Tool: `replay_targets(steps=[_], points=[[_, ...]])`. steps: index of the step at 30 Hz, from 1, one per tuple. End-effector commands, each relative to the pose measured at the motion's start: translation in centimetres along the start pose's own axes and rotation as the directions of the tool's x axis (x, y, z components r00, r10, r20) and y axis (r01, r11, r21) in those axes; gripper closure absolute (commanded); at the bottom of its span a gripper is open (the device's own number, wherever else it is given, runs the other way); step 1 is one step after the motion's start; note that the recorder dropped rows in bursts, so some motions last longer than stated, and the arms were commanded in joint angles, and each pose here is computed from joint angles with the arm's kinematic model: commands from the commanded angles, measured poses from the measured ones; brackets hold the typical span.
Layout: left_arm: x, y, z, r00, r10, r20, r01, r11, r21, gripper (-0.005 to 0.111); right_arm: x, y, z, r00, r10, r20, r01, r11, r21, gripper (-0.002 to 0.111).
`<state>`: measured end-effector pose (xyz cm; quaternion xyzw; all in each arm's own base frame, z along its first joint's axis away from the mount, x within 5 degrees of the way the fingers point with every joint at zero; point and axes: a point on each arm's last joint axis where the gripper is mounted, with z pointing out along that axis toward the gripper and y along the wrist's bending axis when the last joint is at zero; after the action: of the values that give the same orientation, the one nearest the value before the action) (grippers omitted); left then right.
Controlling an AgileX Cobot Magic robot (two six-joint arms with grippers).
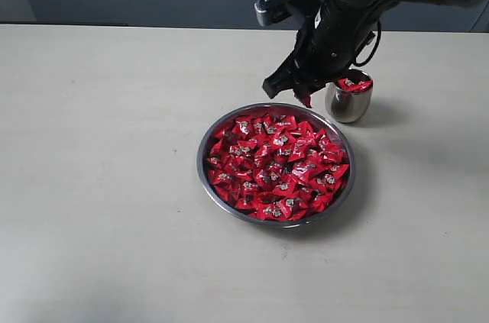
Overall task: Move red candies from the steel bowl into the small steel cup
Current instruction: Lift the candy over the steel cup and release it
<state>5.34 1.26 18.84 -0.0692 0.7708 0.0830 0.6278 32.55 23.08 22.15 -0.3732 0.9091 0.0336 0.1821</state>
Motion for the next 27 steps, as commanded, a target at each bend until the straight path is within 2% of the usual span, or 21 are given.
replay_targets(steps=[1, 3, 9, 15, 27], points=[[0.1, 0.0, 0.0, 1.0, 0.004, 0.003, -0.004, 1.0, 0.006, 0.106, -0.5, -2.3, -1.4, 0.998, 0.047, 0.044, -0.048, 0.998, 0.038, 0.102], [0.1, 0.0, 0.0, 1.0, 0.004, 0.003, -0.004, 1.0, 0.006, 0.106, -0.9, -3.5, -1.9, 0.995, 0.072, 0.07, -0.075, 0.996, 0.052, 0.109], [0.1, 0.0, 0.0, 1.0, 0.004, 0.003, -0.004, 1.0, 0.006, 0.106, -1.8, -6.5, -3.5, 0.982, 0.131, 0.137, -0.144, 0.986, 0.085, 0.109], [0.1, 0.0, 0.0, 1.0, 0.004, 0.003, -0.004, 1.0, 0.006, 0.106, -1.1, -8.3, -2.6, 0.979, 0.169, 0.111, -0.18, 0.979, 0.1, 0.109], [0.1, 0.0, 0.0, 1.0, 0.004, 0.003, -0.004, 1.0, 0.006, 0.106, -0.9, -9.8, 0.9, 0.982, 0.175, 0.064, -0.182, 0.976, 0.123, 0.109]])
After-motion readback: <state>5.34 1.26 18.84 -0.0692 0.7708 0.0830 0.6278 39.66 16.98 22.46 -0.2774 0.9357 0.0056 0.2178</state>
